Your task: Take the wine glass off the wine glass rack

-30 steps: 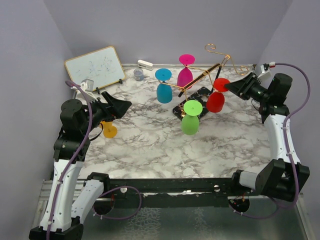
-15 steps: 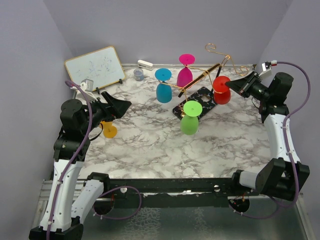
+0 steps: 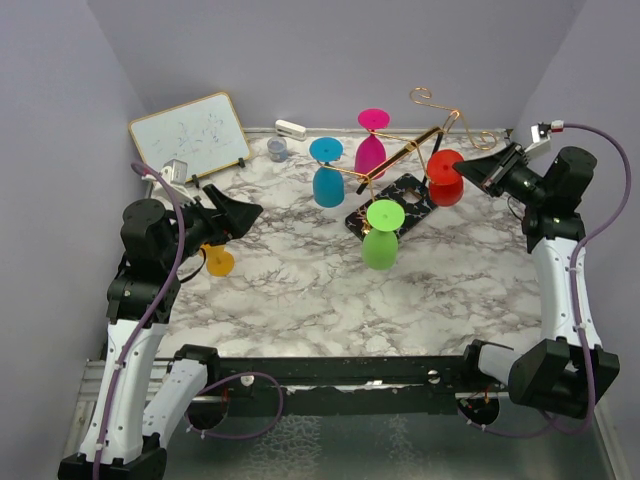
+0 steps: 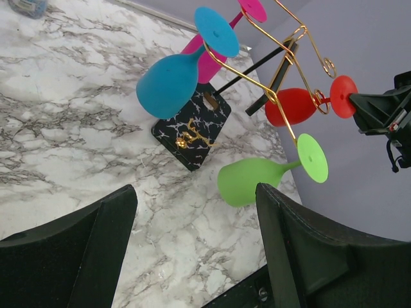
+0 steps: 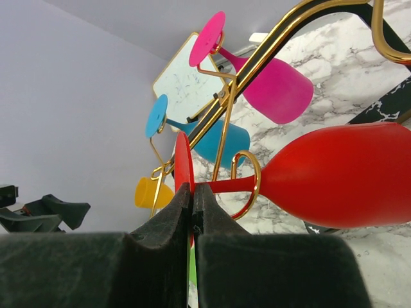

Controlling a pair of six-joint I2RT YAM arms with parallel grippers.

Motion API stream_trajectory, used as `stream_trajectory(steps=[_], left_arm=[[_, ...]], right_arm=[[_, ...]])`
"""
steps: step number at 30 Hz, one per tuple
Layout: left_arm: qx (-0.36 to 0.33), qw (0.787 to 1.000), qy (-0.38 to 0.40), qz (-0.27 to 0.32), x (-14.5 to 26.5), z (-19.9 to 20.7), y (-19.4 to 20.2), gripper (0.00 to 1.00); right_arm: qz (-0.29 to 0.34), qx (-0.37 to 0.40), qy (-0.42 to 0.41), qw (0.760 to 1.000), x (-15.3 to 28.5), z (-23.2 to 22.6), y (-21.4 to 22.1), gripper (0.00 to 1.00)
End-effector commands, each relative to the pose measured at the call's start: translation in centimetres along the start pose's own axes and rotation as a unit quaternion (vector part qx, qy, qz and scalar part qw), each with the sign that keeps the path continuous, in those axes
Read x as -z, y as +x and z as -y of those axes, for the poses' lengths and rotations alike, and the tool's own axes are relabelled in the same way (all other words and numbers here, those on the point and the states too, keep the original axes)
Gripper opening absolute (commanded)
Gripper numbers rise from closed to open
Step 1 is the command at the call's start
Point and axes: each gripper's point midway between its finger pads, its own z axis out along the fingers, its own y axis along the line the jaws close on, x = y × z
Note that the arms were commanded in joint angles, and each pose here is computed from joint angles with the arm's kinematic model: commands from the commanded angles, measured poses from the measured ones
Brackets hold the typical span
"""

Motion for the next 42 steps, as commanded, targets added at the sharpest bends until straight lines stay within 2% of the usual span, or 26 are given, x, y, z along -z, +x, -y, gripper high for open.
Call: stream_trajectory(steps=[1, 21, 42], left_arm=[[-0.014, 1.000, 0.002, 0.016, 0.7, 0.6, -0.8, 0.77], [0.002, 1.000, 0.001, 0.008, 0.0, -0.2, 0.2, 0.77], [0.007, 1.000, 0.000, 0.006, -0.1, -0.4, 0.4, 0.76]], right_arm=[[0.008, 0.004, -0.008, 1.000, 1.1, -2.5, -0.8, 0.01], [-0.067, 0.004, -0.037, 0.997, 1.3, -2.2, 2.0, 0.01], [-0.077, 0.015, -0.051, 0.996, -1.9, -2.9, 1.2, 0.01]])
